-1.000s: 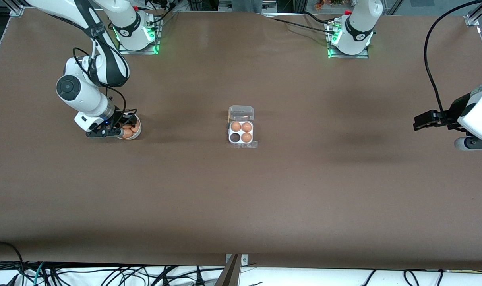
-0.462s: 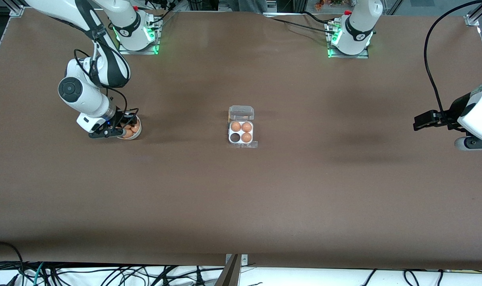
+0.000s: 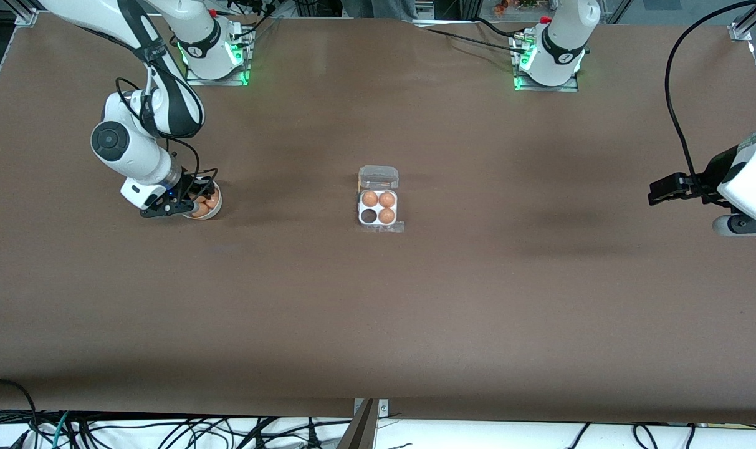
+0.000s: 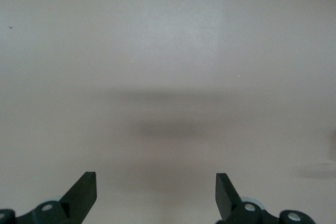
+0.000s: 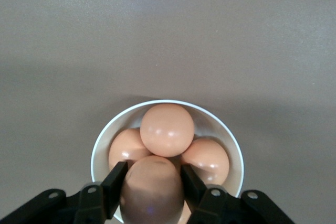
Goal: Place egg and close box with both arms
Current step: 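Close the right gripper on one brown egg and lift it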
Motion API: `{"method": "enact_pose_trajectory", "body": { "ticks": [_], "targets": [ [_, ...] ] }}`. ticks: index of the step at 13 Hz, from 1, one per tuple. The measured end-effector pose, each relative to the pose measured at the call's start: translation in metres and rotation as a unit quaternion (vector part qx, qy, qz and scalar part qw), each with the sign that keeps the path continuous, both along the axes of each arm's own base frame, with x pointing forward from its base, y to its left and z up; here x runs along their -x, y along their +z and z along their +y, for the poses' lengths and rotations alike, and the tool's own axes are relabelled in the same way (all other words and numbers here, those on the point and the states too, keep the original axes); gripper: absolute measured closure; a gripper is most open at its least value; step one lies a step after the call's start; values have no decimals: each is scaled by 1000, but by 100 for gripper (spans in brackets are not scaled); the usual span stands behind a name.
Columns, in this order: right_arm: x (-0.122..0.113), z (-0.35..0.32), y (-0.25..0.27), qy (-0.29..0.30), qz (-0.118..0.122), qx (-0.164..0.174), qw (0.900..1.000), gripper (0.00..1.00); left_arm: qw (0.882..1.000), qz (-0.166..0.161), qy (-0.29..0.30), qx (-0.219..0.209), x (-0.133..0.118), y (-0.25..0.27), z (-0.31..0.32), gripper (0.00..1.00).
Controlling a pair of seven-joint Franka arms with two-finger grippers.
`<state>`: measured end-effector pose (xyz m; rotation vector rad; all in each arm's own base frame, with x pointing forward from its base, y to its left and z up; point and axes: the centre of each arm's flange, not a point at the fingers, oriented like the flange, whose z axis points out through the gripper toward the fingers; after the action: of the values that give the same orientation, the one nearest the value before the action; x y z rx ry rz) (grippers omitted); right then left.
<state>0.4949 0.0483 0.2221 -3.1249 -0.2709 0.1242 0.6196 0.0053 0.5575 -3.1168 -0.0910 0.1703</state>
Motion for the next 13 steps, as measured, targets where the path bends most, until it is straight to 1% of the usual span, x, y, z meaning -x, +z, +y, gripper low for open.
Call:
{"method": "enact_pose_trajectory", "body": {
  "ticks": [2,5,8,11,13],
  "targets": [
    [-1,-2,1,7,1,-1,1000,51,1000,0,0,0,0,0,0,0],
    [-9,-5,8,6,17,1,1000,51,1000,0,0,0,0,0,-1,0],
    [-19,-5,19,6,23,2,1000,51,1000,0,-1,0,0,0,-1,0],
    [-35,-4,42,4,51,4,999,51,1000,0,-1,0,0,0,-1,0],
    [-44,-4,55,4,56,5,998,51,1000,0,-1,0,0,0,-1,0]
  ]
}}
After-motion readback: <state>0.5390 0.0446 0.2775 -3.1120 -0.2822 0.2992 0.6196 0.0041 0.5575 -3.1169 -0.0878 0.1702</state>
